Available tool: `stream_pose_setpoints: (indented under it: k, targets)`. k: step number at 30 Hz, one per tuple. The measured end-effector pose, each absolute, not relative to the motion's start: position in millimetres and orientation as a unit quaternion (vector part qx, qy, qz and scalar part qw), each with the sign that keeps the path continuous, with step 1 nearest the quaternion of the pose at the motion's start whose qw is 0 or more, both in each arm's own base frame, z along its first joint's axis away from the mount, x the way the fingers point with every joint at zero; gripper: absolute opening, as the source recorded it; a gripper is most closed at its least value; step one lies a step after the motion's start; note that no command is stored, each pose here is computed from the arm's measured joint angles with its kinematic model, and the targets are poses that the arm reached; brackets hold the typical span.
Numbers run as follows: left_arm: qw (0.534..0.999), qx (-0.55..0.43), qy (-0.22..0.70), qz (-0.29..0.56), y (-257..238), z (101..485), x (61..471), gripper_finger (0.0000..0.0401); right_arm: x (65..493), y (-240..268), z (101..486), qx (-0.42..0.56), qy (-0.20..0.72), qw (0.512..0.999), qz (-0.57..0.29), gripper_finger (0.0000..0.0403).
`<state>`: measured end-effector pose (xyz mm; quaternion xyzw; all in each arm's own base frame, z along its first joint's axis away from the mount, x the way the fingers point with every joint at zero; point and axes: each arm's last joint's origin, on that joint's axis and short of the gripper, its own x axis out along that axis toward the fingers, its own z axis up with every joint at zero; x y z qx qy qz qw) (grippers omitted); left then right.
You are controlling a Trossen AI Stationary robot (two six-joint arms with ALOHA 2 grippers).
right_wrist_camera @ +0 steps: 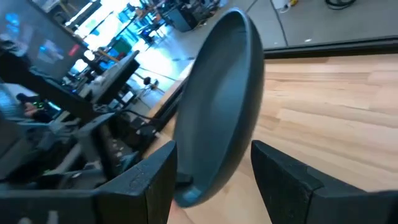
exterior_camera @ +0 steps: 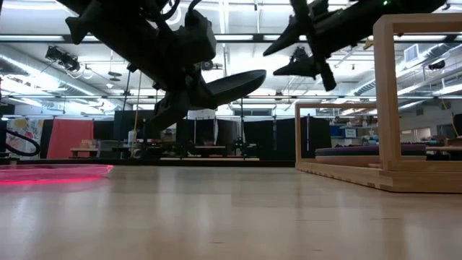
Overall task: Place and stack plates onto a shelf
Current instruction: Stack the black plate on top of the purple plate on the shelf
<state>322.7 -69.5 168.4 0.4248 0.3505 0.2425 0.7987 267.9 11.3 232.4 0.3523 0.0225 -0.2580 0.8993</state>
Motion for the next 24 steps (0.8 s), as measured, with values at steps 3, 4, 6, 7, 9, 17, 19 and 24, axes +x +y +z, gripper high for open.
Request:
stream_pose_setpoints:
  k: [3, 4, 6, 7, 9, 17, 19, 24]
  targets:
    - [0.799, 0.425, 0.350, 0.243, -69, 168, 323, 0.0016, 275, 9, 224, 0.351, 0.026, 0.897, -0.266, 0.0210]
    - [0.799, 0.425, 0.350, 0.243, -69, 168, 323, 0.0016, 277, 8, 221, 0.352, 0.026, 0.896, -0.268, 0.0210]
    - [0.799, 0.425, 0.350, 0.243, -69, 168, 323, 0.0016, 280, 6, 216, 0.352, 0.027, 0.895, -0.273, 0.0210]
    - [0.799, 0.425, 0.350, 0.243, -69, 168, 323, 0.0016, 282, 5, 213, 0.353, 0.027, 0.894, -0.275, 0.0210]
    - [0.799, 0.425, 0.350, 0.243, -69, 168, 323, 0.0016, 285, 3, 209, 0.352, 0.027, 0.893, -0.278, 0.0210]
    - [0.799, 0.425, 0.351, 0.242, -69, 168, 323, 0.0016, 292, -2, 201, 0.355, 0.021, 0.891, -0.284, 0.0204]
    - [0.795, 0.432, 0.353, 0.238, -69, 168, 323, 0.0016, 293, -3, 200, 0.355, 0.022, 0.891, -0.284, 0.0195]
    - [0.777, 0.464, 0.362, 0.225, -69, 169, 323, 0.0026, 293, -3, 200, 0.354, 0.022, 0.892, -0.282, 0.0155]
